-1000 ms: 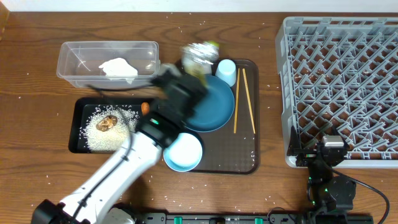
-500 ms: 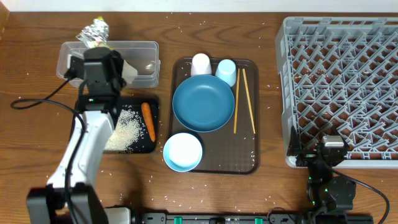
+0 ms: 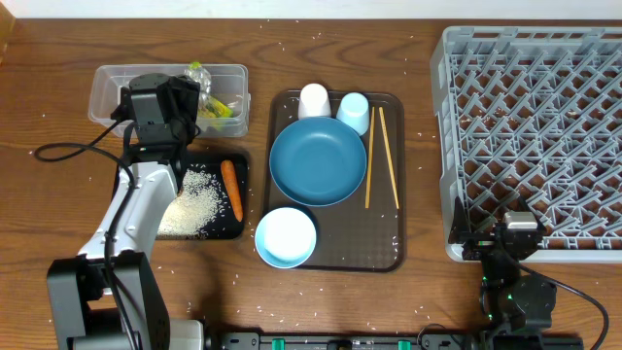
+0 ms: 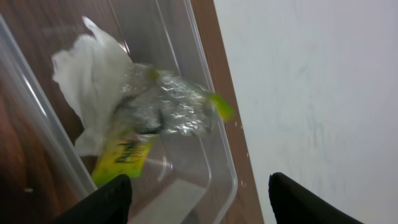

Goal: Sort waste into correct bins and load items into the dishwasher rack

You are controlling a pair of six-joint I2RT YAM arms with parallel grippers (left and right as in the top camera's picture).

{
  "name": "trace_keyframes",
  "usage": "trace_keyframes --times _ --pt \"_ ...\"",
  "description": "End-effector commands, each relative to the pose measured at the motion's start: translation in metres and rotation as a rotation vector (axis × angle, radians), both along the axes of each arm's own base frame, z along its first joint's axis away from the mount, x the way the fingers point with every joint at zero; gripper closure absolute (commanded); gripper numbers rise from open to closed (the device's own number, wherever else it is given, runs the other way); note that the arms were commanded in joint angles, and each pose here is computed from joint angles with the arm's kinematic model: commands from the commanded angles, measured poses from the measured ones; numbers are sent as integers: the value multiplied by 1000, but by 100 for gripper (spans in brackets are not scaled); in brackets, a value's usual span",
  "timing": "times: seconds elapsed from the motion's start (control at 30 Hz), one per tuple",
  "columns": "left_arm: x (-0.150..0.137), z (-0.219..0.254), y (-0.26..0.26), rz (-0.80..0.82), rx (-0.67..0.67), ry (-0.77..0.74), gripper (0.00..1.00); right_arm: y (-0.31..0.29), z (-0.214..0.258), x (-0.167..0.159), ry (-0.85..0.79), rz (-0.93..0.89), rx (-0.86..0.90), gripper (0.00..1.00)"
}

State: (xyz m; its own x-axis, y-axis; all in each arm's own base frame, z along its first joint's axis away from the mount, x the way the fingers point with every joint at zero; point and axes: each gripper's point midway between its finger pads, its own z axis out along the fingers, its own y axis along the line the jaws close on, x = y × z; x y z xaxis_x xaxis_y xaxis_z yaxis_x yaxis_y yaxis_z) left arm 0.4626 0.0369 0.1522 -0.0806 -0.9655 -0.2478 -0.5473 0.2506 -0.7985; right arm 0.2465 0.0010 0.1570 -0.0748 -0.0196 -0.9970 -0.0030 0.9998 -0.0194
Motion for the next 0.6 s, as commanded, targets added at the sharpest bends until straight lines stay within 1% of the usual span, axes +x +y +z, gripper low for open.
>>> trace_keyframes --times 0.0,0.03,0.07,0.13,0.23,0.27,0.4,0.5,0.53,0.57 --pt "1 5 -19 -97 -60 -14 27 1 -1 0 3 3 -8 1" --pt "1 7 -27 -140 -79 -19 26 1 -1 0 3 3 -8 1" --pt "0 10 -36 -185 -104 -26 20 1 -1 0 3 3 -8 1" --pt "-3 16 -52 -283 -122 -44 14 1 -1 0 2 3 -8 1" --pt "-9 30 -63 -392 -97 -79 14 1 -1 0 3 3 -8 1" --pt "-12 33 -62 -404 -91 -80 14 1 -1 0 3 3 -8 1" --pt "-34 33 -33 -326 -107 -10 13 1 -1 0 3 3 -8 1" --pt "-62 25 6 -231 -121 76 6 1 -1 0 3 3 -8 1" --pt "-72 22 19 -202 -121 105 2 1 -1 0 3 3 -9 1" --pt "-84 19 32 -160 -136 138 2 1 -1 0 3 3 -8 1"
